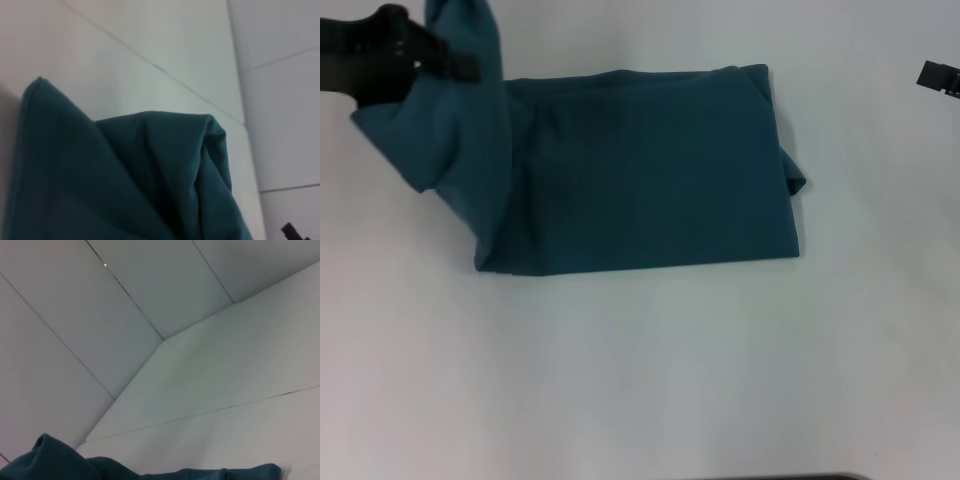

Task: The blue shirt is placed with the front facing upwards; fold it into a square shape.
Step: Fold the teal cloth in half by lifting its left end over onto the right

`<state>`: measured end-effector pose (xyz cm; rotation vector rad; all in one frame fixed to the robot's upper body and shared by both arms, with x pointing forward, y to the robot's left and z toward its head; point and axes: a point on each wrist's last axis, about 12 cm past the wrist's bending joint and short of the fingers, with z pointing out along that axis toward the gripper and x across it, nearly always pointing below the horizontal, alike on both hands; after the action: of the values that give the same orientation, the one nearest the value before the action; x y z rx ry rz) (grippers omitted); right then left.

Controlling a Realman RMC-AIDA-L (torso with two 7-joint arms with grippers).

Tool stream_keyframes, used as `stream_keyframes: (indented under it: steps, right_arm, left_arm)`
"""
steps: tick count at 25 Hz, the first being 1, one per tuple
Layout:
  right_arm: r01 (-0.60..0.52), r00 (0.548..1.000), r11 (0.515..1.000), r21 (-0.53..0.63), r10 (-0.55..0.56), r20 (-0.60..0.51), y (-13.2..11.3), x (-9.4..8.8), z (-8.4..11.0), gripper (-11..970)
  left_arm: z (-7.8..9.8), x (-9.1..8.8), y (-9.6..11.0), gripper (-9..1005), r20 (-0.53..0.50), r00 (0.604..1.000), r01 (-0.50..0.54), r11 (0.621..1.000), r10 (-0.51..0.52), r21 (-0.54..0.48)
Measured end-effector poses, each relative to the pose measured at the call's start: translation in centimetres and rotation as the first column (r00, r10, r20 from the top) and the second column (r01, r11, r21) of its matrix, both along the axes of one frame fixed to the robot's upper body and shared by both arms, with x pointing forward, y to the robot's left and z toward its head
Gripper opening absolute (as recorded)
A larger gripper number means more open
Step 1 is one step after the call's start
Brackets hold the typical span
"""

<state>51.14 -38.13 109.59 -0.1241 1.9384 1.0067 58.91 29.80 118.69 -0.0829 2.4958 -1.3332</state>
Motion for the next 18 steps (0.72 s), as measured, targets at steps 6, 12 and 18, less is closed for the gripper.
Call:
stream_keyframes:
  steps: [6, 12, 18]
  right_arm:
    - [-0.001, 1.0, 1.0, 0.006, 0.001, -0.002, 0.0, -0.1, -0.1, 606]
    - [-0.002, 1.0, 1.0, 0.008, 0.002, -0.003, 0.1, 0.0, -0.1, 605]
    - [-0.002, 1.0, 1.0, 0.007, 0.002, -0.003, 0.1, 0.0, -0.1, 605]
  left_arm:
    - [-0.1, 0.5, -2.3, 90, 0.011, 1.0, 0.021, 0.999, -0.02, -0.032]
    - [-0.6, 1.3, -5.3, 100, 0.033, 0.999, 0.043, 0.999, -0.042, -0.03]
    - [-2.1, 2.0, -8.1, 111, 0.018, 0.997, 0.078, 0.997, -0.078, -0.005]
